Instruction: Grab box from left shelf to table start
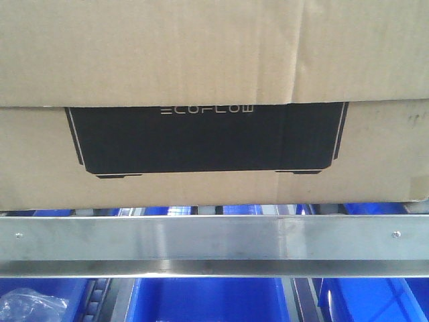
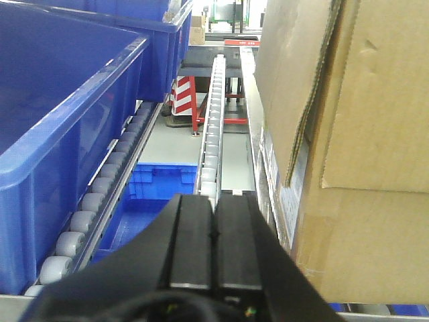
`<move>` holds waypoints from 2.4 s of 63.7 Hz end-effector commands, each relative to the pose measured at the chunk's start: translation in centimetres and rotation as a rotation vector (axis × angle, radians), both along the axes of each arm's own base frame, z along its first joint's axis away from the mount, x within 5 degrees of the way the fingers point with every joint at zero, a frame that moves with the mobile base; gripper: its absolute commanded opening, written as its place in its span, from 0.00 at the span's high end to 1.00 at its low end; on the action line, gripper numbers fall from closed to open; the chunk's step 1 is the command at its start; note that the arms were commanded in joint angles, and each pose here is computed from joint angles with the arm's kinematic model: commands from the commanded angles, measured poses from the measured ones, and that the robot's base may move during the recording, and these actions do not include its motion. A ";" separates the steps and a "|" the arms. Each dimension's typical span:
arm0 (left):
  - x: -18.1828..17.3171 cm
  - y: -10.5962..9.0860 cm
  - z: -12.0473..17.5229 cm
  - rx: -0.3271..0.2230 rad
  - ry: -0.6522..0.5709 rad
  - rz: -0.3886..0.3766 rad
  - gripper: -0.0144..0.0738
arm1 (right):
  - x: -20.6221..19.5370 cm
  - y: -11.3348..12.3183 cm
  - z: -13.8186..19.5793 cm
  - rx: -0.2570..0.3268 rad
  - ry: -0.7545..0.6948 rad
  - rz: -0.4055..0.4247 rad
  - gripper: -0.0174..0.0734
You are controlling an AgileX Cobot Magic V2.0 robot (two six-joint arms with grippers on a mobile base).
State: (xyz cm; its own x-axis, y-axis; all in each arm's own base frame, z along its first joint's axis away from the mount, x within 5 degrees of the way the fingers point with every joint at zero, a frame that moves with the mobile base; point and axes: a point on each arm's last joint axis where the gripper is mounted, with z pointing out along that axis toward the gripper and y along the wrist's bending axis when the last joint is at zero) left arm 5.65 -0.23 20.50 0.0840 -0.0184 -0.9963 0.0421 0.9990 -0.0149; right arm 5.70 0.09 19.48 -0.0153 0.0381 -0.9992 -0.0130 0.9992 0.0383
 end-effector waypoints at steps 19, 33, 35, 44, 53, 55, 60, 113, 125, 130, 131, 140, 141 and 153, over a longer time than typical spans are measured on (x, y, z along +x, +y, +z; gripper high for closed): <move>-0.3 0.0 1.1 -0.002 -0.113 -0.005 0.95 | -0.2 -0.1 1.7 -0.011 -0.128 -0.008 0.75; -0.4 0.1 2.0 -0.072 -0.132 -0.008 0.95 | -0.2 -0.1 1.7 -0.011 -0.128 -0.008 0.75; -0.5 0.1 2.4 -0.093 -0.134 -0.010 0.95 | -0.2 -0.1 1.7 -0.011 -0.128 -0.008 0.75; -0.9 0.0 4.6 -0.090 -0.087 -0.022 0.95 | -0.2 -0.1 1.7 -0.011 -0.128 -0.008 0.75; -1.0 -0.1 7.3 -0.085 -0.050 -0.029 0.95 | -0.2 -0.1 1.7 -0.011 -0.128 -0.008 0.75; -0.9 -0.1 8.0 -0.085 -0.055 -0.029 0.95 | -0.2 -0.1 1.7 -0.011 -0.128 -0.008 0.75; -0.7 -0.1 9.7 -0.085 -0.067 -0.029 0.95 | -0.2 -0.1 1.7 -0.011 -0.128 -0.008 0.75; 5.0 -0.4 22.7 -0.038 -0.022 -0.024 0.95 | -0.2 -0.1 1.7 -0.011 -0.128 -0.008 0.75; 7.4 -0.7 24.4 -0.029 0.069 -0.037 0.95 | -0.2 -0.1 1.7 -0.011 -0.128 -0.008 0.75; 8.3 -1.3 25.0 -0.015 0.077 -0.075 0.95 | -0.2 -0.1 1.7 -0.011 -0.128 -0.008 0.75; 8.4 -1.5 25.0 -0.014 0.084 -0.085 0.95 | -0.2 -0.1 1.7 -0.011 -0.128 -0.008 0.75; 10.1 -3.3 24.9 0.017 0.128 -0.183 0.95 | -0.2 -0.1 1.7 -0.011 -0.128 -0.008 0.75; 10.2 -3.5 25.0 0.023 0.128 -0.190 0.95 | -0.2 -0.1 1.7 -0.011 -0.128 -0.008 0.75; 11.9 -4.9 24.7 0.052 0.162 -0.237 0.81 | -0.2 -0.1 1.7 -0.011 -0.128 -0.008 0.75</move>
